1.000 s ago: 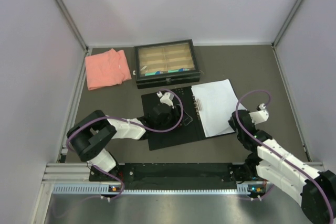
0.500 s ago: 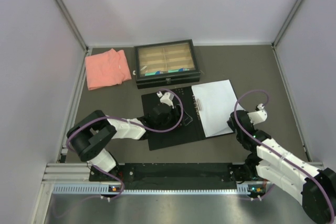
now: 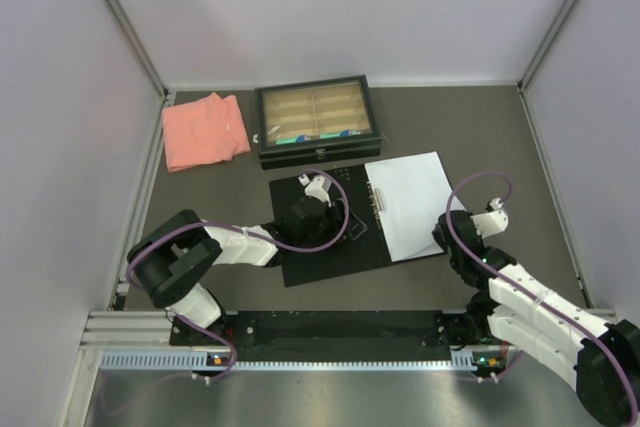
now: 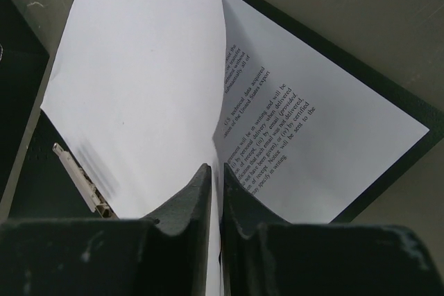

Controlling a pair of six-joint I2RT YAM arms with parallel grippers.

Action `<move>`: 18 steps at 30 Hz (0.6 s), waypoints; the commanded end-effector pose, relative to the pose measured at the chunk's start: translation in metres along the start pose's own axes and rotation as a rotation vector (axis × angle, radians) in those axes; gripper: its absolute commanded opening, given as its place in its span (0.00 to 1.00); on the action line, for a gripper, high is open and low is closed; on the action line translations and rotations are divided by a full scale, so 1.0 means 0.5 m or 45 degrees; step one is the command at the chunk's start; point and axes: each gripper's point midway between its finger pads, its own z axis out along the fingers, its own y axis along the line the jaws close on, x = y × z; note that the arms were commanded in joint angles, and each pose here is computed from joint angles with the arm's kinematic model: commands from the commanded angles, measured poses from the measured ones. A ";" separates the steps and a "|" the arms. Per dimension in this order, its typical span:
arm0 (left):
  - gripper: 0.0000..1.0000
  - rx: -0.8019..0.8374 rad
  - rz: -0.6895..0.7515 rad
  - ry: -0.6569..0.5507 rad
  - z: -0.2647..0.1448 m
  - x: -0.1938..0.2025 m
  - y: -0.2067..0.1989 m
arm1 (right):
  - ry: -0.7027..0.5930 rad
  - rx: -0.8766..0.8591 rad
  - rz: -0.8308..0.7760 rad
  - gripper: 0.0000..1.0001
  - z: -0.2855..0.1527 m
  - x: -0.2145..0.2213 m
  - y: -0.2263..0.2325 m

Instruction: Put the files into the folder

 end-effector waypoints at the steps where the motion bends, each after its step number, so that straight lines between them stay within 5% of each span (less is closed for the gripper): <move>1: 0.72 0.059 0.015 -0.042 0.003 -0.016 -0.024 | 0.022 -0.016 -0.004 0.14 -0.005 0.010 0.002; 6: 0.73 0.070 0.024 -0.050 0.001 -0.019 -0.029 | 0.098 0.023 -0.056 0.41 -0.023 0.020 -0.008; 11: 0.74 0.105 0.040 -0.003 -0.008 -0.022 -0.057 | 0.233 0.096 -0.106 0.93 -0.067 0.034 -0.031; 18: 0.79 0.098 0.073 0.060 -0.060 -0.054 -0.105 | 0.340 -0.015 -0.262 0.99 -0.146 0.012 -0.012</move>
